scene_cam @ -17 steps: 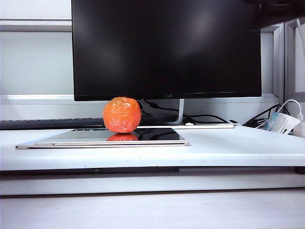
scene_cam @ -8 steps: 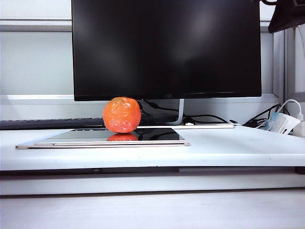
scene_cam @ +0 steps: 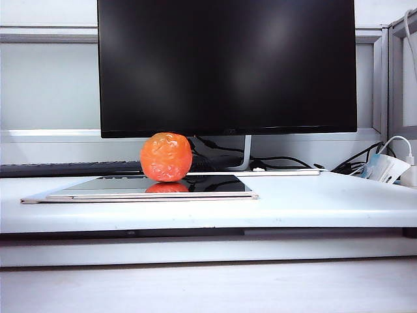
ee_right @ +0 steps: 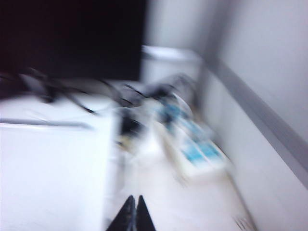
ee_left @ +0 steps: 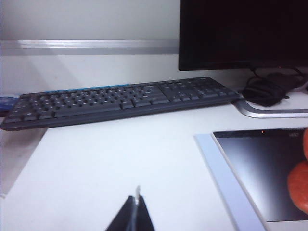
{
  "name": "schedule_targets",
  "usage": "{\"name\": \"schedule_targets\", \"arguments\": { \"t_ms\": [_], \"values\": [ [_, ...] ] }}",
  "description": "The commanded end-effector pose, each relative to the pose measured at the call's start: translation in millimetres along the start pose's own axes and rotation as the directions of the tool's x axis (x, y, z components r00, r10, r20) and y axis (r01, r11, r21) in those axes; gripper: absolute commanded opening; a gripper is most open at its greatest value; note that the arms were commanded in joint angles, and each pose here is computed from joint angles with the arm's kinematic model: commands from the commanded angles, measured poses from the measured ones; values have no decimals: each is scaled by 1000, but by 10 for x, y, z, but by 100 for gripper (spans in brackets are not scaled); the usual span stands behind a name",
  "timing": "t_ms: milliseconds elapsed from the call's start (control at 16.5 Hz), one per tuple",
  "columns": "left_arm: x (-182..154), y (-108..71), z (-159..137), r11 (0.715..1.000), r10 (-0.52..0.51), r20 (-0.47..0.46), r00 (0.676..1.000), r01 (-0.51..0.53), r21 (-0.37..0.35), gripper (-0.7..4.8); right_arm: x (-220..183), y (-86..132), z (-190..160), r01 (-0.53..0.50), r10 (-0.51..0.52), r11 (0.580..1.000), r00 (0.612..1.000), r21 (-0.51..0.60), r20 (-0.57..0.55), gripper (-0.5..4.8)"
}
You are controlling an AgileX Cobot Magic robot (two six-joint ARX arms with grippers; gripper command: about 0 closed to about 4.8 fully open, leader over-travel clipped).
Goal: Place the orange on the center of the mirror.
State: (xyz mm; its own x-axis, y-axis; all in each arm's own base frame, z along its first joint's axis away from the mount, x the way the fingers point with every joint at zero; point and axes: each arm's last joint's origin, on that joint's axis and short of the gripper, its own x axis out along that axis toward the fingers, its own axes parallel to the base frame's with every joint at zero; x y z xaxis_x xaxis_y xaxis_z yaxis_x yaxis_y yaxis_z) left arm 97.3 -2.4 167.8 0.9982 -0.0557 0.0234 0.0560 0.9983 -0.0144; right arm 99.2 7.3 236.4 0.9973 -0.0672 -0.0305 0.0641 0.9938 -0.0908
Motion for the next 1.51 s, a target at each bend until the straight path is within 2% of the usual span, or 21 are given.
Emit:
{"name": "schedule_targets", "arguments": {
  "t_ms": [61, 484, 726, 1513],
  "values": [
    [-1, -2, 17, 1000, -4, 13, 1000, 4, 5, -5, -43, -54, -301, -55, 53, 998, 997, 23, 64, 3],
    [-1, -2, 17, 1000, -4, 13, 1000, 4, 5, -5, 9, -17, -732, -74, 72, 990, 997, 123, 16, 3],
    [-1, -2, 17, 1000, -4, 13, 1000, 4, 5, -5, 8, 15, -730, -106, 104, 987, 994, 121, 21, 3],
    [-1, -2, 17, 1000, -4, 13, 1000, 4, 5, -5, 7, 18, -729, -109, 108, 987, 994, 121, 21, 3]
  ]
}}
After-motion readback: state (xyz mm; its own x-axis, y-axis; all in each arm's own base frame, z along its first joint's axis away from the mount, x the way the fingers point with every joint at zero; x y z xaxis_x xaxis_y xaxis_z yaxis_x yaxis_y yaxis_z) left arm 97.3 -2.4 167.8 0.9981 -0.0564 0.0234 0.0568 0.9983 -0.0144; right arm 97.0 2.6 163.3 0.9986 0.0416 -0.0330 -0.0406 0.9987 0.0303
